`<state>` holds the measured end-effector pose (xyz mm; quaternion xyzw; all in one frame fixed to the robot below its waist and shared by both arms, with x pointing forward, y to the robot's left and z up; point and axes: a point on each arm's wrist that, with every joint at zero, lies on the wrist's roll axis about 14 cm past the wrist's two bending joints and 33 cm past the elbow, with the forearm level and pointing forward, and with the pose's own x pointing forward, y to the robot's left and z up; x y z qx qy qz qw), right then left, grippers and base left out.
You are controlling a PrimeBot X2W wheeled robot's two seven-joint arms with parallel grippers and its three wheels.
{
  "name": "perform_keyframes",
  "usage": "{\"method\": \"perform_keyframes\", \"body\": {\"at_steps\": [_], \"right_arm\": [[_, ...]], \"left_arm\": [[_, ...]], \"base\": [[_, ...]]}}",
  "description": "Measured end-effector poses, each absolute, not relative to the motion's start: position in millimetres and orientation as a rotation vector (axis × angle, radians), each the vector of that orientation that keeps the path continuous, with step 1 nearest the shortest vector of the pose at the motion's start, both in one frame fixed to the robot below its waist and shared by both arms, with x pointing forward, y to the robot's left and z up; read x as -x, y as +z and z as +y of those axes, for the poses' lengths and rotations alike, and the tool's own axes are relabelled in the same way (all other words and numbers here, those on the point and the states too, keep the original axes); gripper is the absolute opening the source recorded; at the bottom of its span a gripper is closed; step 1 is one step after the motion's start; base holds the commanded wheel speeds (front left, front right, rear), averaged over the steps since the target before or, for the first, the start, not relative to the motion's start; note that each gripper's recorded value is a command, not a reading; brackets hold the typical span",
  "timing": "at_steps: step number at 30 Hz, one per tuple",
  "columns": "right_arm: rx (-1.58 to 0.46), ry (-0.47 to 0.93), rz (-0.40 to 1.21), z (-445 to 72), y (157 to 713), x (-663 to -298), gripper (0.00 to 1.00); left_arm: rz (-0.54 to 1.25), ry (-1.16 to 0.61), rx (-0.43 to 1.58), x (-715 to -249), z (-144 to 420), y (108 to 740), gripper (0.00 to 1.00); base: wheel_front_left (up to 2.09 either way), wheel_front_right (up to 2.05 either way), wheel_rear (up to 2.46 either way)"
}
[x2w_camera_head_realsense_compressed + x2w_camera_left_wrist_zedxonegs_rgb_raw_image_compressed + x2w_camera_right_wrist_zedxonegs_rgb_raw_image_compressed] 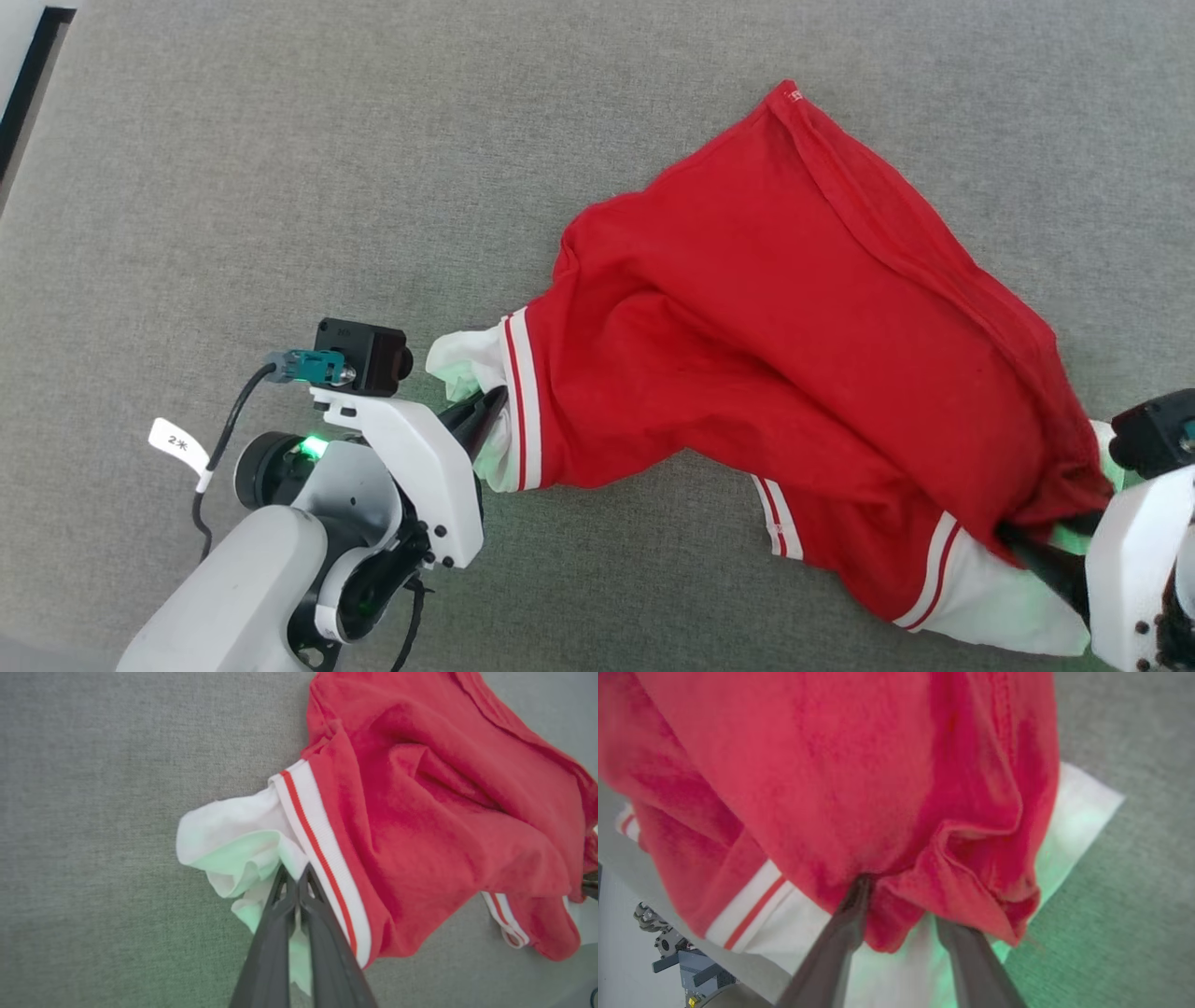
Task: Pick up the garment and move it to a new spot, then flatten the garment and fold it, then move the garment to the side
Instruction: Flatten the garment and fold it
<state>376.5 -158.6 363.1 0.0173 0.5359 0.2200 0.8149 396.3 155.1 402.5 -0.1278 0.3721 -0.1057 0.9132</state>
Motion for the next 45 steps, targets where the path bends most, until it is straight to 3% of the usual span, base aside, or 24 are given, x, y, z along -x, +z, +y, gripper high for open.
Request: {"method": "perform_keyframes", "body": {"at_steps": [13,22,30,42,43,44,45], "right_arm": [[0.026,0.543,0.669,-123.5,472.4,-461.9,1.0],[0.065,0.62,0.511,-71.5,472.6,-542.1,1.0],[0.13,0.694,0.621,-23.7,428.9,-589.4,1.0],[0.298,0.767,1.039,-2.4,361.6,-588.2,1.0],[0.321,0.771,1.059,-3.1,361.0,-586.1,0.92],[0.329,0.774,1.085,-5.1,360.6,-583.6,0.0],[0.342,0.779,1.096,-6.9,361.2,-582.1,0.0]], "left_arm": [[0.767,-0.216,0.271,-387.3,153.3,405.0,0.0],[0.763,-0.229,0.279,-383.8,147.5,405.6,0.0],[0.773,-0.194,0.285,-378.1,156.0,399.4,0.0],[0.798,-0.129,0.303,-369.8,170.4,385.5,0.0],[0.801,-0.126,0.301,-369.8,171.4,384.7,0.0],[0.802,-0.125,0.3,-369.9,172.0,384.3,0.0],[0.801,-0.123,0.299,-370.6,172.8,384.2,0.0]], "base": [[0.0,0.0,0.0],[0.0,0.0,0.0],[0.0,0.0,0.0],[0.0,0.0,0.0],[0.0,0.0,0.0],[0.0,0.0,0.0],[0.0,0.0,0.0]]}}
